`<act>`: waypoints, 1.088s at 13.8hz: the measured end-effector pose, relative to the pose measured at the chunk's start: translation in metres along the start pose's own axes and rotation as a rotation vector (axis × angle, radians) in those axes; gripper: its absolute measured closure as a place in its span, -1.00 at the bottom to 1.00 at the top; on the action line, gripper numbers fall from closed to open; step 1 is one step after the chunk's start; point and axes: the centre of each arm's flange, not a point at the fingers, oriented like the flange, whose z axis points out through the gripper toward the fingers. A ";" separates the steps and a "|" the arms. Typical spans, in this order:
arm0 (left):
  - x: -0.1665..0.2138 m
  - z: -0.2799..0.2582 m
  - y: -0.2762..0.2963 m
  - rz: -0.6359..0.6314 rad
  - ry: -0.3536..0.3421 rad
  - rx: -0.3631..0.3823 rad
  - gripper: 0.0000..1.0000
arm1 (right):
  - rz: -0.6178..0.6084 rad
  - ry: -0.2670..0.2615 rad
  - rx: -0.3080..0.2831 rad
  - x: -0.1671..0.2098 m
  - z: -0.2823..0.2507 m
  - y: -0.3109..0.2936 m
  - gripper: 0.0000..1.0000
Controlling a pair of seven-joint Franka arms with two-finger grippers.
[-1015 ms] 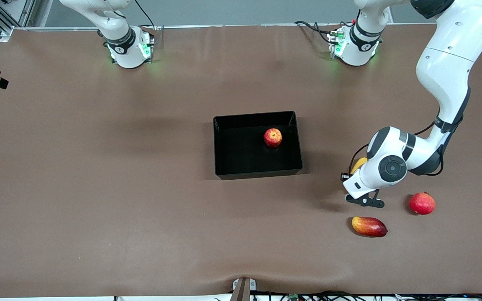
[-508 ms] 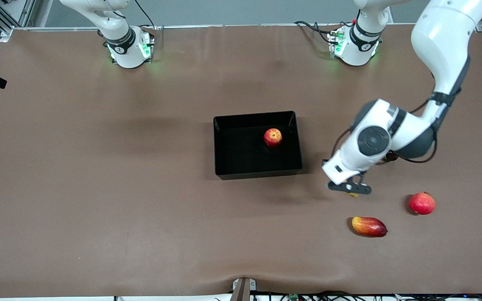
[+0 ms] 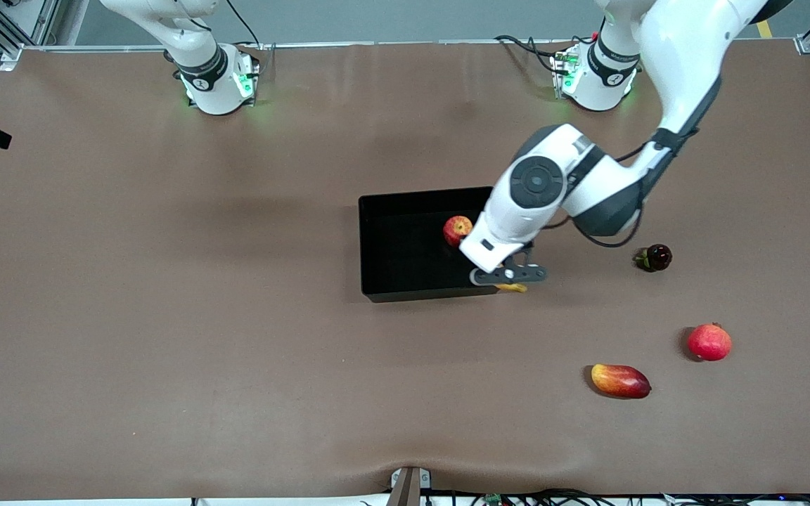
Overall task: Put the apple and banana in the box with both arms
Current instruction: 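Carry the banana into the black box and open the left gripper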
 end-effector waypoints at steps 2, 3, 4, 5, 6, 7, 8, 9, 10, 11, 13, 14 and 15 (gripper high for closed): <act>-0.016 0.011 0.036 -0.074 -0.021 -0.021 0.25 | 0.001 0.000 0.000 0.000 0.000 0.001 -1.00; -0.022 0.019 0.052 -0.100 -0.030 -0.028 0.25 | 0.002 -0.001 0.000 0.000 0.000 0.001 -1.00; -0.027 0.028 0.065 -0.123 -0.033 -0.026 0.25 | 0.002 -0.001 0.000 0.000 0.000 0.001 -1.00; -0.030 0.038 0.076 -0.140 -0.028 -0.019 0.25 | 0.002 -0.001 0.001 0.000 0.000 0.001 -1.00; -0.033 0.047 0.085 -0.154 -0.017 -0.015 0.25 | 0.002 -0.001 0.001 0.000 0.000 0.001 -1.00; -0.035 0.056 0.093 -0.168 -0.004 -0.015 0.25 | 0.002 -0.001 0.001 0.000 0.000 0.001 -1.00; -0.038 0.064 0.101 -0.180 0.008 -0.021 0.25 | 0.002 -0.002 0.001 0.000 0.000 0.001 -1.00; -0.041 0.072 0.108 -0.187 0.014 -0.029 0.25 | 0.002 -0.002 0.001 0.000 0.000 0.001 -1.00; -0.043 0.080 0.113 -0.189 0.016 -0.037 0.25 | 0.002 -0.002 0.001 0.000 0.000 0.001 -1.00; -0.045 0.088 0.116 -0.188 0.013 -0.043 0.25 | 0.002 -0.002 0.001 0.000 0.001 0.001 -1.00; -0.045 0.103 0.119 -0.188 0.002 -0.052 0.25 | 0.002 -0.002 0.001 0.000 0.001 0.001 -1.00; -0.046 0.111 0.120 -0.187 -0.003 -0.052 0.25 | 0.003 -0.002 0.001 0.000 0.001 0.001 -1.00; -0.046 0.119 0.120 -0.187 -0.004 -0.051 0.25 | 0.003 -0.002 0.001 0.000 0.001 0.001 -1.00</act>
